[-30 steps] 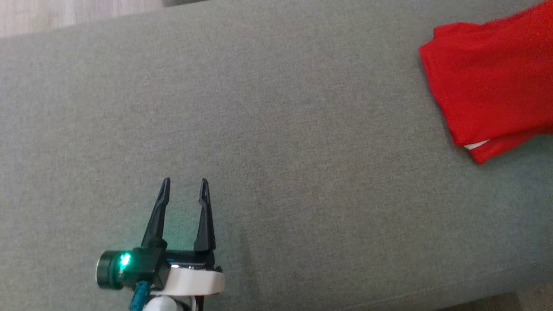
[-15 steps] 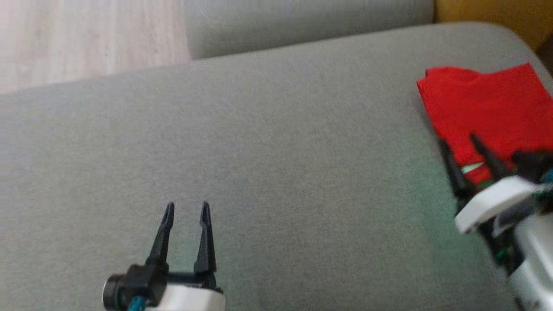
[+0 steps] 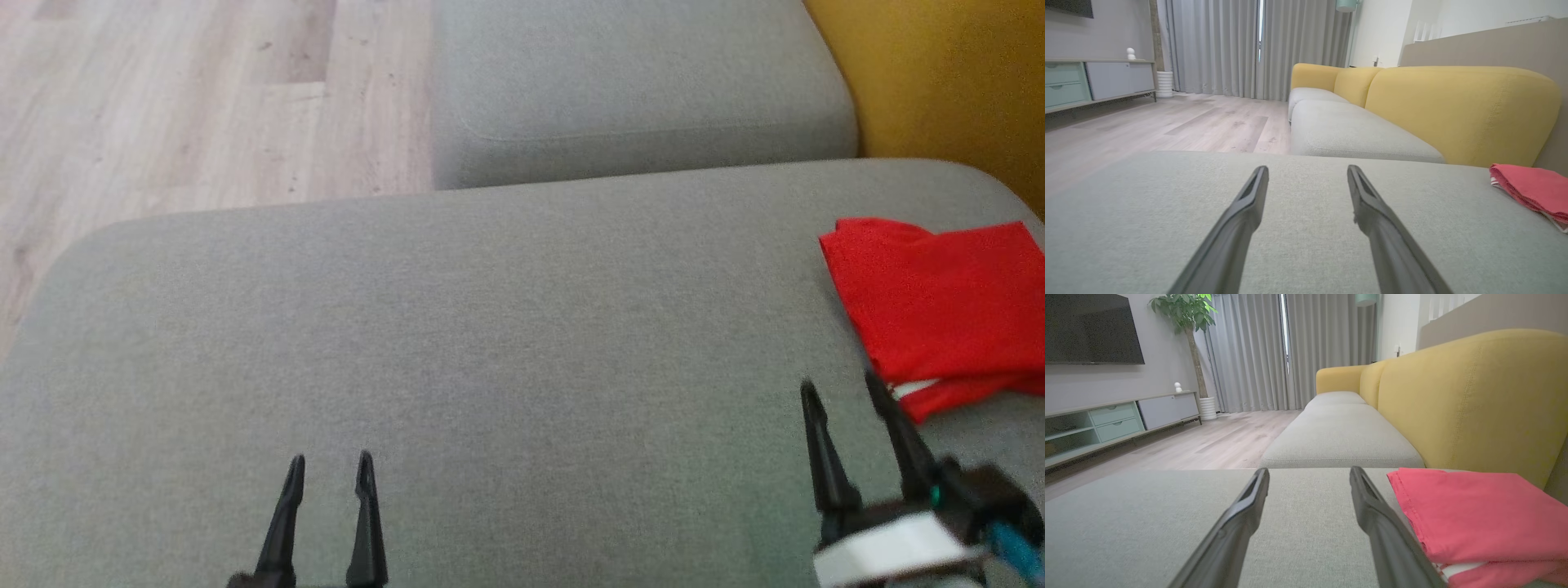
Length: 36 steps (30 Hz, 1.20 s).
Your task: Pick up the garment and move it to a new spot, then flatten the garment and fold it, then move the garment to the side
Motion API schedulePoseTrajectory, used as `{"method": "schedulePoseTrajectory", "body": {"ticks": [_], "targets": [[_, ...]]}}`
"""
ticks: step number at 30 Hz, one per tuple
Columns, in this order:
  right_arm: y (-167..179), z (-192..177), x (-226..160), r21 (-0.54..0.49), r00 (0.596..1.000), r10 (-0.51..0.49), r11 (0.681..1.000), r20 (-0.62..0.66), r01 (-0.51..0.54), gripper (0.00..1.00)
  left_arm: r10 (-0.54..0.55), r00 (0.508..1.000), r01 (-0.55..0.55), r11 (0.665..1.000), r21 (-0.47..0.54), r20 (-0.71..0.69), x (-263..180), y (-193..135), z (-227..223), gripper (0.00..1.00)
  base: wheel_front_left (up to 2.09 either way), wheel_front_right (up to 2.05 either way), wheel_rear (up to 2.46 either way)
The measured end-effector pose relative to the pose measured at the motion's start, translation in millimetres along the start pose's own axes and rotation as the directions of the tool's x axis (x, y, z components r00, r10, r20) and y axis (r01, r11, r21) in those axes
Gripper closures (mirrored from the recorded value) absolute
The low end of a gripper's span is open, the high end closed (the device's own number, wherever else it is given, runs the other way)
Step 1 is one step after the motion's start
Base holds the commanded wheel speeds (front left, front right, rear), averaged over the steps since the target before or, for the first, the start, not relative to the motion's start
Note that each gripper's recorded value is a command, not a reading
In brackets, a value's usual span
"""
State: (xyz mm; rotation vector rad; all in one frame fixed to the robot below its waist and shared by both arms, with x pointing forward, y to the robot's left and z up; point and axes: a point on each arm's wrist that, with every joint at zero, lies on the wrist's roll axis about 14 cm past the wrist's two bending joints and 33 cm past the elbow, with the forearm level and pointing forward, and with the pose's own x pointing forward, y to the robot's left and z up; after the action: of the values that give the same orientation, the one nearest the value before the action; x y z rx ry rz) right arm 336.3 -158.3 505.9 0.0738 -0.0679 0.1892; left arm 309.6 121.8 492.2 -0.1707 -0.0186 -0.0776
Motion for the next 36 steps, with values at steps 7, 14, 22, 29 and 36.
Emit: {"method": "schedulePoseTrajectory", "body": {"ticks": [7, 14, 22, 29, 36], "targets": [[6, -24, -33, -0.014, 0.997, -0.035, 0.999, -0.074, 0.034, 0.0, 0.038, 0.999, -0.038, 0.999, 0.031, -0.003, -22, 14, -2, 0.0, 0.0, 0.0, 0.0], [6, -22, -33, -0.033, 0.997, -0.04, 0.999, -0.067, 0.037, 0.0, 0.045, 0.999, -0.045, 0.998, 0.033, 0.005, -26, 16, 0, 0.0, 0.0, 0.0, 0.0], [6, -23, -37, -0.045, 0.997, -0.04, 0.998, -0.071, 0.037, 0.0, 0.044, 0.999, -0.044, 0.998, 0.036, 0.004, -26, 16, -1, 0.0, 0.0, 0.0, 0.0], [4, -56, -51, -0.028, 0.983, -0.054, 0.998, -0.178, 0.05, 1.0, 0.06, 0.992, -0.055, 0.998, 0.042, -0.111, -38, 20, -35, 1.0, 0.0, 0.0, 0.0], [0, -60, -53, 0.065, 0.977, -0.081, 0.993, -0.197, 0.096, 1.0, 0.077, 0.985, -0.086, 0.995, -0.05, -0.155, -39, 24, -44, 1.0, 0.0, 0.0, 0.0]]}}
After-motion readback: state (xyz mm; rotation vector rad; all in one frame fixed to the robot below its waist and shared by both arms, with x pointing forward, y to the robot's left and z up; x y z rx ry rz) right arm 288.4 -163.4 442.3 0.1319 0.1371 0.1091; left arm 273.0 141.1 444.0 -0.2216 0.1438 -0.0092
